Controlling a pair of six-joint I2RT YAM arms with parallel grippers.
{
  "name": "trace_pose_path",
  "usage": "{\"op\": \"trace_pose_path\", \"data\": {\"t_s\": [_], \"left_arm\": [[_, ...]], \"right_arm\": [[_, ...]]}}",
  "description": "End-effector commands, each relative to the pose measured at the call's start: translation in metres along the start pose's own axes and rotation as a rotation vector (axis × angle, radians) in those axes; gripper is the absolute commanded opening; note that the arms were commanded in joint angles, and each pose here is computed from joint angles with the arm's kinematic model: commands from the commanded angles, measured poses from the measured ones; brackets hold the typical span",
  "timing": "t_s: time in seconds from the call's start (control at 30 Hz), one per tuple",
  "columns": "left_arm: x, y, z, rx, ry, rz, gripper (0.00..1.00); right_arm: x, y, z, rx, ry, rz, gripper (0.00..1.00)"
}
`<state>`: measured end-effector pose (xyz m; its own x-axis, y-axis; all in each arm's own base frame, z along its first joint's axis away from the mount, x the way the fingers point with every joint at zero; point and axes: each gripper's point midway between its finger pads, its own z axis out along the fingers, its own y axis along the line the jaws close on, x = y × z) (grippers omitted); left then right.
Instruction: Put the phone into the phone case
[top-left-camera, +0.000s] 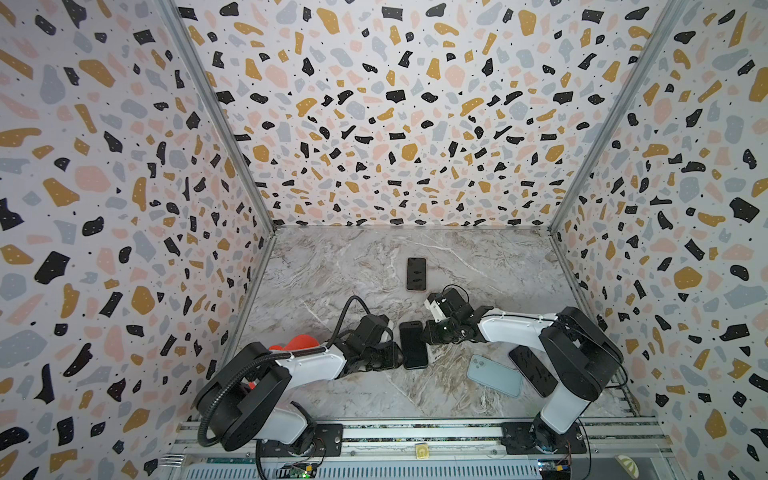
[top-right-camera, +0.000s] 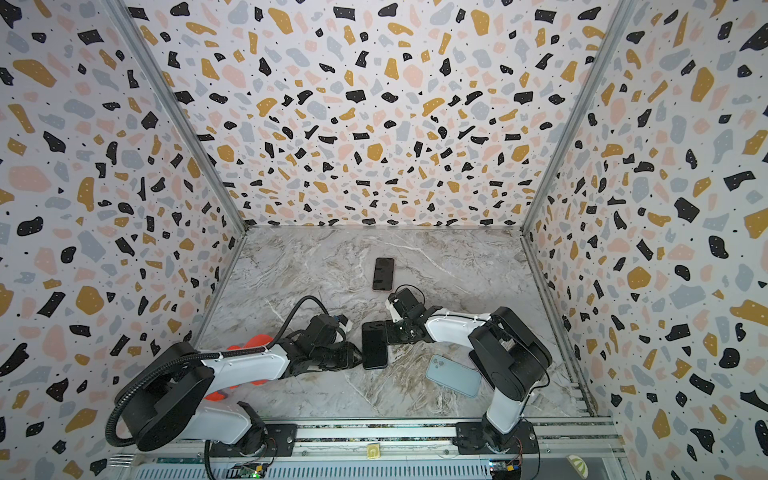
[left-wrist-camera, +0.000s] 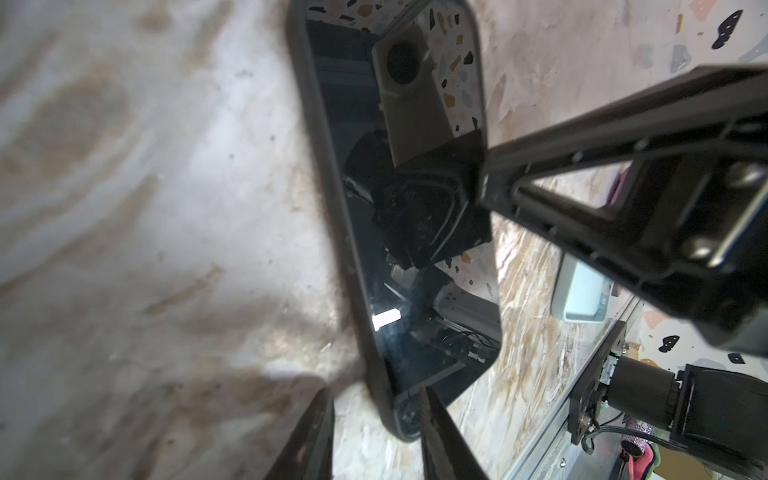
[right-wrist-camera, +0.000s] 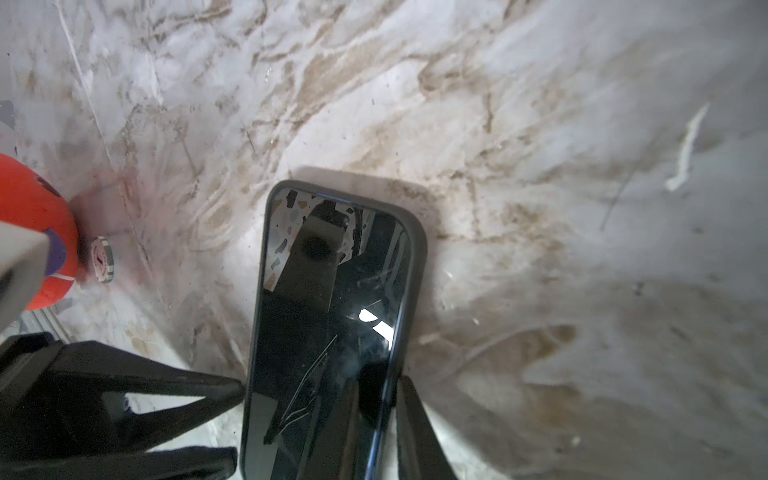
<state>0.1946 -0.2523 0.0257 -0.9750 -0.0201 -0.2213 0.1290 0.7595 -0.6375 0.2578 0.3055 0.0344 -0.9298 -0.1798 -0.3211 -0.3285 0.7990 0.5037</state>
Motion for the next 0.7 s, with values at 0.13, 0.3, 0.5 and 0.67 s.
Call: {"op": "trace_pose_path", "data": {"t_s": [0.13, 0.3, 0.5, 0.67], "left_arm": [[0.01, -0.001, -0.004, 0.039, 0.003, -0.04, 0.38], [0.01, -0.008, -0.006, 0.062, 0.007, -0.041, 0.41], [0.012, -0.013, -0.001, 0.103, 0.011, -0.072, 0.4], [0.013, -0.016, 0.003, 0.128, 0.015, -0.08, 0.36]], "right_arm": [[0.002, 0.001, -0.022, 0.059, -0.013, -0.011, 0.22], [0.024, 0.009, -0.038, 0.067, -0.017, 0.029, 0.23], [0.047, 0.009, -0.048, 0.053, -0.004, 0.126, 0.26], [0.056, 0.013, -0.047, 0.039, 0.008, 0.122, 0.25]]}}
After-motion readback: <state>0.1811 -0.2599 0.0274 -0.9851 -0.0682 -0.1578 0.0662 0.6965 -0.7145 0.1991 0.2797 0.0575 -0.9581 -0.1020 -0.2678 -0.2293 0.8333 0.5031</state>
